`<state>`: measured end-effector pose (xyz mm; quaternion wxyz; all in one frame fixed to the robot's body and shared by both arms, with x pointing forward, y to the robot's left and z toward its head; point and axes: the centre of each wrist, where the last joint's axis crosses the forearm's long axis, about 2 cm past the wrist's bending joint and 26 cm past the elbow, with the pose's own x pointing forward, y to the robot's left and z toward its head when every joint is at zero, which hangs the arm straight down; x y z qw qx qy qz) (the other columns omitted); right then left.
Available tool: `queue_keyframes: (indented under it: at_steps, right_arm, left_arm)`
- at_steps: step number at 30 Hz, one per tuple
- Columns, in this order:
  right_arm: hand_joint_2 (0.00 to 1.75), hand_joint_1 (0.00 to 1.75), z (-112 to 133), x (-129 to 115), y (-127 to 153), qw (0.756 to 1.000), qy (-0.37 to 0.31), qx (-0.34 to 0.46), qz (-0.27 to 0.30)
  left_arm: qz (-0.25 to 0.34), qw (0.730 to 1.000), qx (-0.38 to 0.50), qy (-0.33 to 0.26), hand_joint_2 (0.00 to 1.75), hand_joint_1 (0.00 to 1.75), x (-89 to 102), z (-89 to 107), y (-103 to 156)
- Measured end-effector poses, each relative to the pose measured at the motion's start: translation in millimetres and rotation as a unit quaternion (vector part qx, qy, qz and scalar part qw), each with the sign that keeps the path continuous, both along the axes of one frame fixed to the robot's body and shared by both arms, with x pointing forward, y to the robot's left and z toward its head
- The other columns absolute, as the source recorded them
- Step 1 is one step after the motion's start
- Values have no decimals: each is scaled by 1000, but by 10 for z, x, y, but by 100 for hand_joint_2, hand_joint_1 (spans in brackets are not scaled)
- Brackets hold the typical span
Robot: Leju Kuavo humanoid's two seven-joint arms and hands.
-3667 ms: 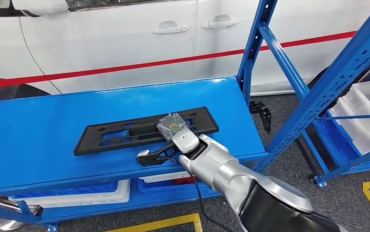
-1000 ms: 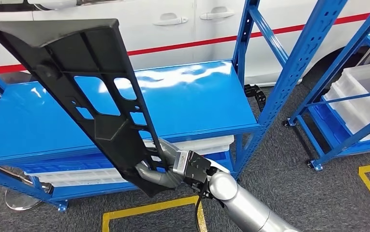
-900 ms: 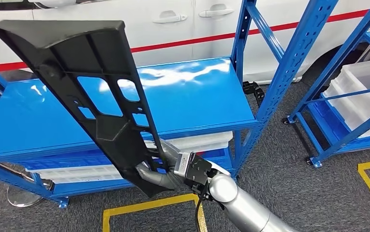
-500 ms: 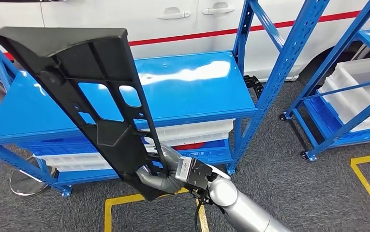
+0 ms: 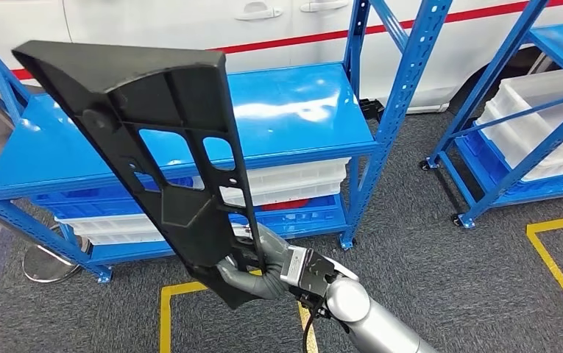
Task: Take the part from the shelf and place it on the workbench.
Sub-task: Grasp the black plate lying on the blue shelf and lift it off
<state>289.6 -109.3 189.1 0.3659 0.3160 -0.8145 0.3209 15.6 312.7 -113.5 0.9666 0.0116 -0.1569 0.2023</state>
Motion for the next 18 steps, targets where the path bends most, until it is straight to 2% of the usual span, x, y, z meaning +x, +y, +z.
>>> queue_keyframes:
  at_steps: [18]
  right_arm:
    - [175, 175, -54, -44, -25, 1000, -5, -17, 16]
  left_arm:
    - [-5, 1000, 7, -7, 175, 0, 4, 2, 36]
